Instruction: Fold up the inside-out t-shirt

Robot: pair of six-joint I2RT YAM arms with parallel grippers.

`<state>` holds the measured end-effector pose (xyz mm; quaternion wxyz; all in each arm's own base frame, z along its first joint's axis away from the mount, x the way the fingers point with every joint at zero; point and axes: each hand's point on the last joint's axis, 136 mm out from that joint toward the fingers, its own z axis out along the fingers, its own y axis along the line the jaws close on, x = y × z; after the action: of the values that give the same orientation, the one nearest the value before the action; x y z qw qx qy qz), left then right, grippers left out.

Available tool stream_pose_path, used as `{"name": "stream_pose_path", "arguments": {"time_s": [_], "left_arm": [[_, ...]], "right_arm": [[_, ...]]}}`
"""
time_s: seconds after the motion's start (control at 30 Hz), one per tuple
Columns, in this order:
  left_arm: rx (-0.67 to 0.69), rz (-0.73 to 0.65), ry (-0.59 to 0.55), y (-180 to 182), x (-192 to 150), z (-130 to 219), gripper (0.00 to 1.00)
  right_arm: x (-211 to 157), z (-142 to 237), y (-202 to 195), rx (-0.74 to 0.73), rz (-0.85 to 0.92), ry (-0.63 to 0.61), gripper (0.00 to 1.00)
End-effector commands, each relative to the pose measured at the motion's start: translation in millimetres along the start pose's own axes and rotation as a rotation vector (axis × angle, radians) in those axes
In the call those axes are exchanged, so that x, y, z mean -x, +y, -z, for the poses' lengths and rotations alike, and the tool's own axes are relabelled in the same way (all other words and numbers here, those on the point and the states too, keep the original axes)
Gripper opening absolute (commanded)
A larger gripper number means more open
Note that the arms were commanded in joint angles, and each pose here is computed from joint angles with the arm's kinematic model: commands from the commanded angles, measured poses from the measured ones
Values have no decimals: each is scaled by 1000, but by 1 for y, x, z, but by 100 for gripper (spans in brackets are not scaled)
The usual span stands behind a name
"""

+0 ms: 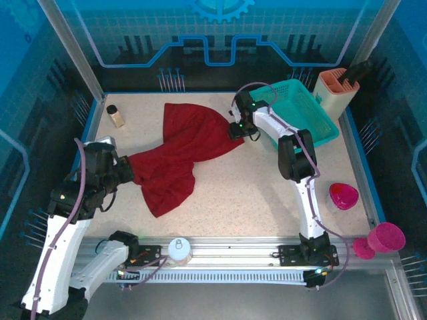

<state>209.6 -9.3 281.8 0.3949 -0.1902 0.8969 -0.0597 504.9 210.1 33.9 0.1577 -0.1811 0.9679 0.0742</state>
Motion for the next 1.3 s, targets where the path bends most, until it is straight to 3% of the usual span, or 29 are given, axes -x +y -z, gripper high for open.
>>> {"name": "stream_pose_path", "arguments": {"time_s": [0.0, 0.03, 0.07, 0.1, 0.13, 0.17, 0.3, 0.33, 0.43, 0.53, 0.6, 0.73, 0.83, 0.93, 1.03, 1.13, 1.27], "left_arm": [[30, 9, -3, 6, 0, -1, 0], [32, 10, -3, 7, 1, -1, 0], [35, 10, -6, 8, 1, -1, 0], [38, 9, -8, 8, 2, -1, 0], [39, 9, -9, 8, 2, 0, 0], [40, 11, -12, 9, 3, 0, 0], [44, 13, -21, 9, 7, -1, 0], [44, 13, -25, 8, 9, -1, 0], [44, 0, -50, 5, 20, 0, 0], [37, -22, -93, -2, 41, 0, 0], [32, -27, -144, -9, 69, 12, 0], [-70, -98, -304, -47, 145, 65, 0], [-87, -179, -439, -60, 191, 120, 0], [-208, -271, -631, -76, 212, 196, 0], [-273, -328, -799, -78, 213, 254, 0], [-314, -358, -836, -78, 202, 270, 0], [-374, -343, -794, -88, 194, 242, 0]], "right_arm": [[-19, -12, 5, 43, 26, 86, 53], [-21, -13, 3, 42, 26, 93, 50], [-22, -13, 2, 40, 26, 95, 38], [-22, -11, 1, 45, 29, 94, 20], [-22, -9, 0, 41, 29, 92, 9], [-21, -6, -1, 36, 34, 87, 6], [-13, 17, -7, -12, 42, 44, 6], [-10, 25, -9, -22, 36, 29, 1], [-1, 64, -7, -31, 10, -36, 0], [9, 120, 1, -21, -32, -144, 0], [15, 185, 9, -7, -62, -282, 0], [0, 320, 23, -7, -97, -549, 0], [-42, 428, 47, 37, -30, -753, 0], [-98, 516, 72, 140, 36, -914, 0], [-147, 582, 86, 262, 49, -1048, 0], [-170, 605, 90, 320, 32, -1087, 0], [-158, 577, 76, 245, -27, -1027, 0]]}}
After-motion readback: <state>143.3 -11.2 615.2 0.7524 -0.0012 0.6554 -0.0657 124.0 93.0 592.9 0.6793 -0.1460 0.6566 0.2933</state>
